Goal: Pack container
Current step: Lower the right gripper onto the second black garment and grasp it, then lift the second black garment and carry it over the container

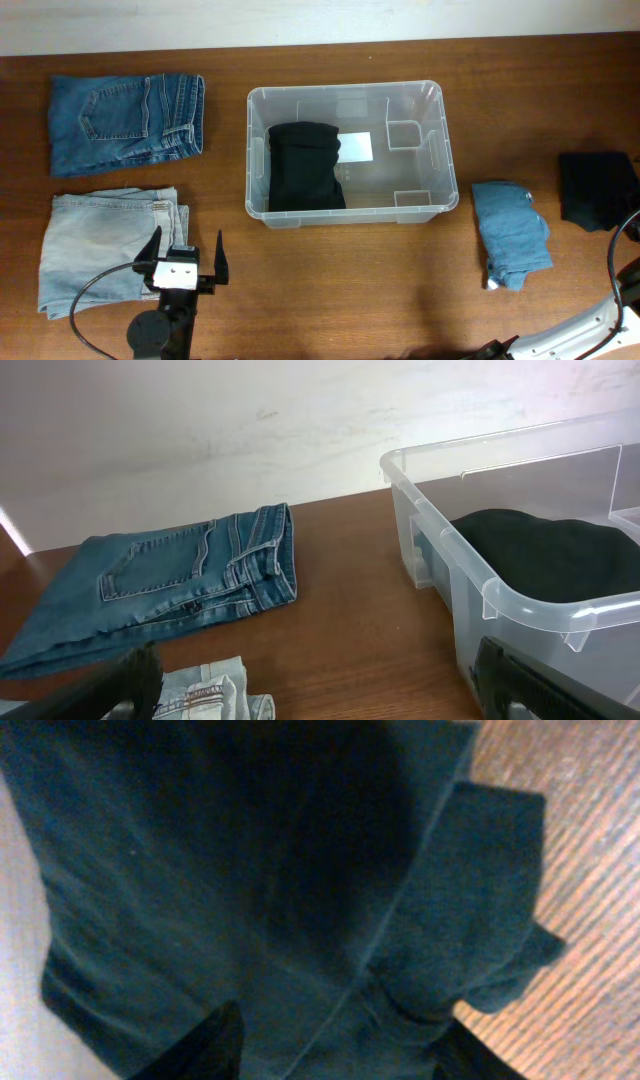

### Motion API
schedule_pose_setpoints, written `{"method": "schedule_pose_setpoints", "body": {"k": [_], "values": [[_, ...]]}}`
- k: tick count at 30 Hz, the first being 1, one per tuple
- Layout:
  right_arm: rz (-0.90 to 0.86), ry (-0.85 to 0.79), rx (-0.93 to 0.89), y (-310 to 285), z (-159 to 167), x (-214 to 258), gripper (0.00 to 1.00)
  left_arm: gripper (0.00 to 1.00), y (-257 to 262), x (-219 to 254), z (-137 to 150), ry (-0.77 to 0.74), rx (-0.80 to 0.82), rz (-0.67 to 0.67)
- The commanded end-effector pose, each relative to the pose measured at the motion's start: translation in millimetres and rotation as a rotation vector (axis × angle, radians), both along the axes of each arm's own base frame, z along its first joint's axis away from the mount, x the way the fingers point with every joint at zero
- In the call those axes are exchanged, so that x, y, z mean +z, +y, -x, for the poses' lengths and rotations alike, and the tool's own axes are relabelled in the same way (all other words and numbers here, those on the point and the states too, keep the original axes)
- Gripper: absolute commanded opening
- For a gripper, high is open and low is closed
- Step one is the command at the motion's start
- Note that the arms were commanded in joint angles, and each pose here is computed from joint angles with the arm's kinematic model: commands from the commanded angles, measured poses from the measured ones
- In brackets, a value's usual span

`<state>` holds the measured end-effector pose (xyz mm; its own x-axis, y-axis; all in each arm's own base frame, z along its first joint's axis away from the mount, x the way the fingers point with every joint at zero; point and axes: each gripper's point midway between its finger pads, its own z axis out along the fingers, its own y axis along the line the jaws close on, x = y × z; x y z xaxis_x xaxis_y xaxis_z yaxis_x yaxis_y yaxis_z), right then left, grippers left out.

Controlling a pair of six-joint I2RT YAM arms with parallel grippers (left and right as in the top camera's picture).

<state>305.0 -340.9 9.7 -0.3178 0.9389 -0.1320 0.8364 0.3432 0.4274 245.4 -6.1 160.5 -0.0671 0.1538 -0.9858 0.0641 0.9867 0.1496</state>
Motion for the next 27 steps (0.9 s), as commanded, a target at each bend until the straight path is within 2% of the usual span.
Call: {"method": "schedule_pose_setpoints", "body": {"k": [1, 2, 4, 8, 11, 16, 21, 27], "values": [[-0.133, 0.118, -0.023, 30, 17, -54, 0.43, 0.99, 2, -2, 0, -0.002, 0.007, -0.014], [-0.141, 0.123, -0.038, 31, 18, -54, 0.31, 0.99, 2, -2, 0, -0.002, 0.007, -0.014], [-0.144, 0.124, -0.038, 31, 18, -54, 0.18, 0.99, 2, -2, 0, -0.002, 0.007, -0.014], [-0.164, 0.102, -0.032, 35, 15, -52, 0.05, 1.00, 2, -2, 0, -0.002, 0.007, -0.014], [-0.195, 0.032, -0.018, 38, 3, -42, 0.04, 0.99, 2, -2, 0, -0.002, 0.007, -0.014], [-0.278, -0.223, 0.042, 43, -39, 6, 0.04, 1.00, 2, -2, 0, -0.002, 0.007, -0.014], [-0.374, -0.586, 0.171, 50, -81, 96, 0.04, 0.99, 2, -2, 0, -0.002, 0.007, -0.014], [-0.386, -0.880, 0.345, 64, -94, 207, 0.04, 0.99, 2, -2, 0, -0.002, 0.007, -0.014]]}}
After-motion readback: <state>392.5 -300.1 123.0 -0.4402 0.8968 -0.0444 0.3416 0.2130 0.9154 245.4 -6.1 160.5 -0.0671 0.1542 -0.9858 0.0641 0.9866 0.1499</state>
